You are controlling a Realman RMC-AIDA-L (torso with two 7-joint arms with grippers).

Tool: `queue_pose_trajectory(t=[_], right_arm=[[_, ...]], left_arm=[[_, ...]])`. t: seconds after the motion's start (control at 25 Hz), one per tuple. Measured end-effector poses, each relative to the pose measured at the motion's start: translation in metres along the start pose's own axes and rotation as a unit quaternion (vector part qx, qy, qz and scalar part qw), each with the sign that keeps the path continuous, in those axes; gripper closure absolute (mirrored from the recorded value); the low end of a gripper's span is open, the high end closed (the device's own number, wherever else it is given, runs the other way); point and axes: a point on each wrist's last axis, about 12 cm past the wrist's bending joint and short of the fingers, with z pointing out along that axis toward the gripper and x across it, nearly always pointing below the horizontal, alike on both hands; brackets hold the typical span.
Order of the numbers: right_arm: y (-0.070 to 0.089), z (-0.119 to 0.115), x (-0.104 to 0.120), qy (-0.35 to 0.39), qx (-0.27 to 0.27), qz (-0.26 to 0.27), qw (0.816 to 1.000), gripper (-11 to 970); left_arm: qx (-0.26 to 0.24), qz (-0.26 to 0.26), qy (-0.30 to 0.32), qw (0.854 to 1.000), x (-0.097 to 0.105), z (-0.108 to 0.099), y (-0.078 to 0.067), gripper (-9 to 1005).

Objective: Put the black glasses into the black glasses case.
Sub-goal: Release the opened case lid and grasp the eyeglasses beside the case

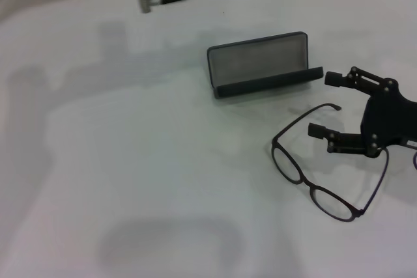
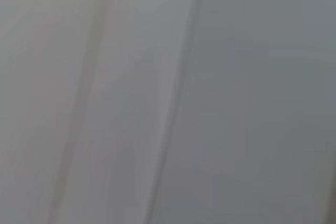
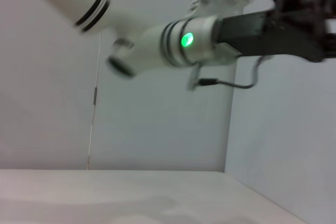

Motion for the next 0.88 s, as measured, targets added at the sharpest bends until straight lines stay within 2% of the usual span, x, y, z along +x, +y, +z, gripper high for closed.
queue_pose_trajectory(t=[0.04, 0.12, 0.24, 0.32, 0.44, 0.6, 0.76, 0.88], right_arm=[[0.001, -0.001, 0.0, 0.0, 0.0, -0.001, 1.0, 68], [0.002, -0.002, 0.001, 0.0, 0.001, -0.002, 1.0, 68], [0.002, -0.001, 0.002, 0.005, -0.002, -0.005, 1.0, 68], [0.002, 0.0, 0.002, 0.005, -0.004, -0.007, 1.0, 68], [0.001, 0.0, 0.001, 0.005, -0.003, -0.008, 1.0, 68], [-0.001, 0.001, 0.001, 0.006, -0.004, -0.012, 1.0, 68], [-0.002, 0.003, 0.001, 0.008, -0.002, -0.015, 1.0, 68], [-0.003, 0.005, 0.002, 0.012, 0.001, -0.016, 1.0, 68]], left_arm=[[-0.02, -0.01, -0.041, 0.999, 0.009, -0.015, 0.0, 376], [-0.061, -0.006, -0.077, 0.995, 0.025, -0.034, 0.001, 377], [-0.138, 0.022, -0.074, 0.987, 0.058, -0.058, 0.004, 379], [-0.172, 0.041, -0.063, 0.982, 0.076, -0.064, 0.003, 380], [-0.21, 0.089, -0.062, 0.972, 0.102, -0.067, -0.007, 381], [-0.243, 0.143, -0.074, 0.957, 0.121, -0.067, -0.021, 383], [-0.287, 0.183, -0.079, 0.937, 0.132, -0.064, -0.03, 385], [-0.298, 0.217, -0.078, 0.926, 0.136, -0.057, -0.037, 387]])
